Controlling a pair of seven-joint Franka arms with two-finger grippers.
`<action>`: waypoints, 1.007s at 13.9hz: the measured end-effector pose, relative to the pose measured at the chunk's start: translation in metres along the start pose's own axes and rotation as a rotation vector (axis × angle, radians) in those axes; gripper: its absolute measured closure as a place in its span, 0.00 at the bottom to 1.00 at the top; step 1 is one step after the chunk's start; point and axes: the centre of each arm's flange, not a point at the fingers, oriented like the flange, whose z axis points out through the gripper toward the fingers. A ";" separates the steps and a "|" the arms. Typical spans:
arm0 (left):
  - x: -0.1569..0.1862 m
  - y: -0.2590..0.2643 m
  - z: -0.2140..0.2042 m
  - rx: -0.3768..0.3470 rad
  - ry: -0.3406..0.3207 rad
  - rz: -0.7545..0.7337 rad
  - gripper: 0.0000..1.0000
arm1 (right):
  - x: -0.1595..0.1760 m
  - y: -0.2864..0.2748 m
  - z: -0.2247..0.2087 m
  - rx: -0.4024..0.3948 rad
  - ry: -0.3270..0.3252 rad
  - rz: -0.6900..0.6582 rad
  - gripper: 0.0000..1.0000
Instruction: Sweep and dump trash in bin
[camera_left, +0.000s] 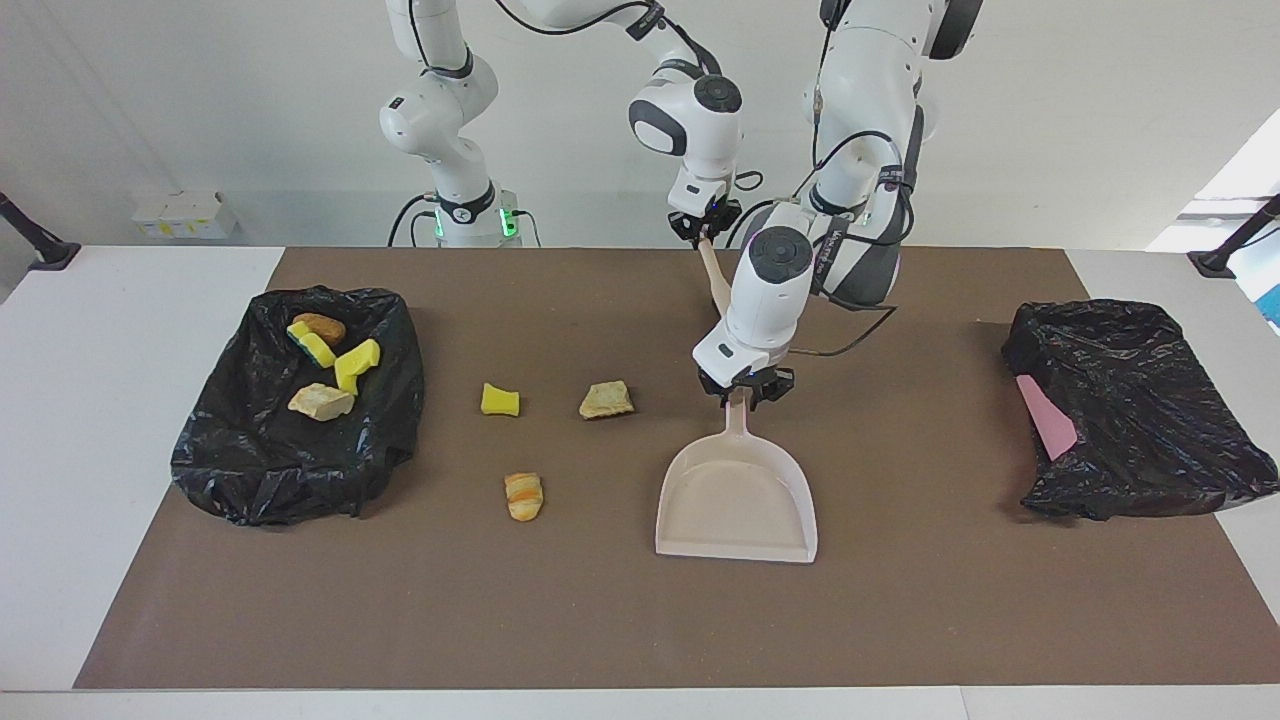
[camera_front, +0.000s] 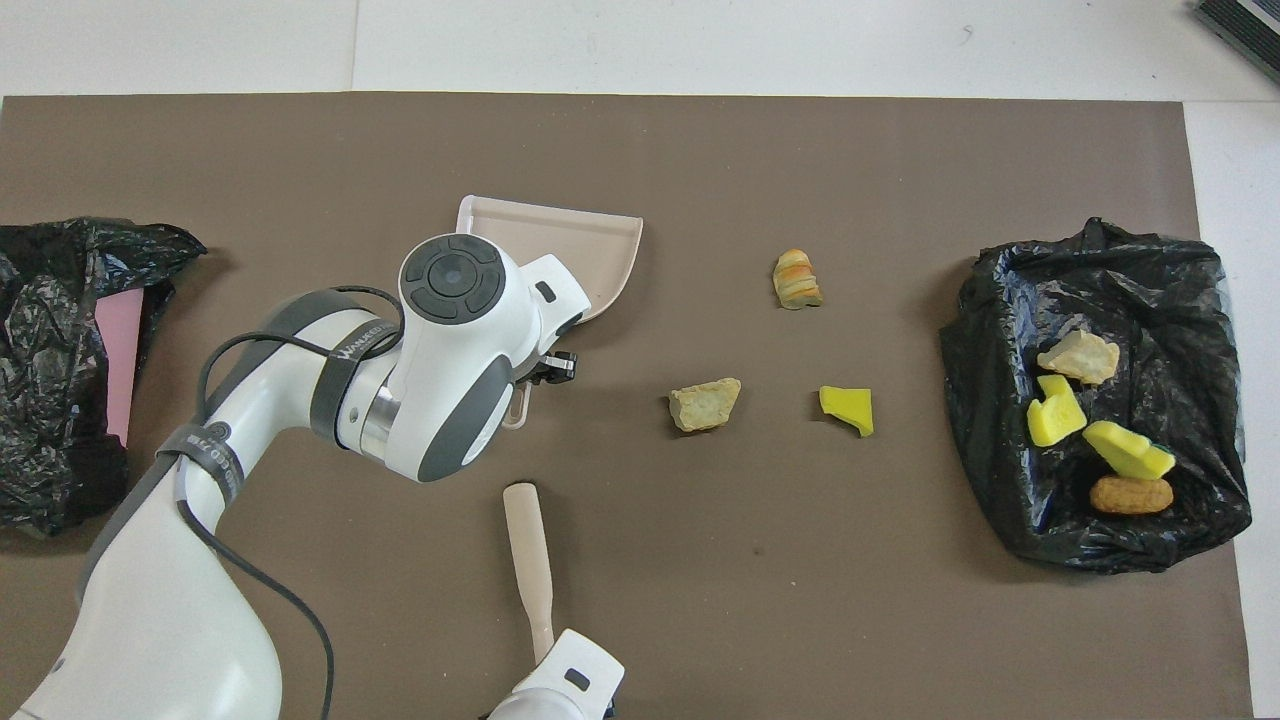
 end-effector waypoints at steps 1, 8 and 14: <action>0.001 -0.011 -0.010 0.002 0.002 0.007 0.69 | 0.000 0.000 -0.005 0.006 0.007 0.018 0.73; -0.002 -0.090 -0.077 0.017 -0.031 0.151 0.69 | 0.032 0.067 -0.082 -0.037 0.060 0.159 0.73; -0.013 -0.162 -0.103 0.005 -0.069 0.345 0.69 | 0.049 0.151 -0.125 -0.186 0.053 0.309 0.73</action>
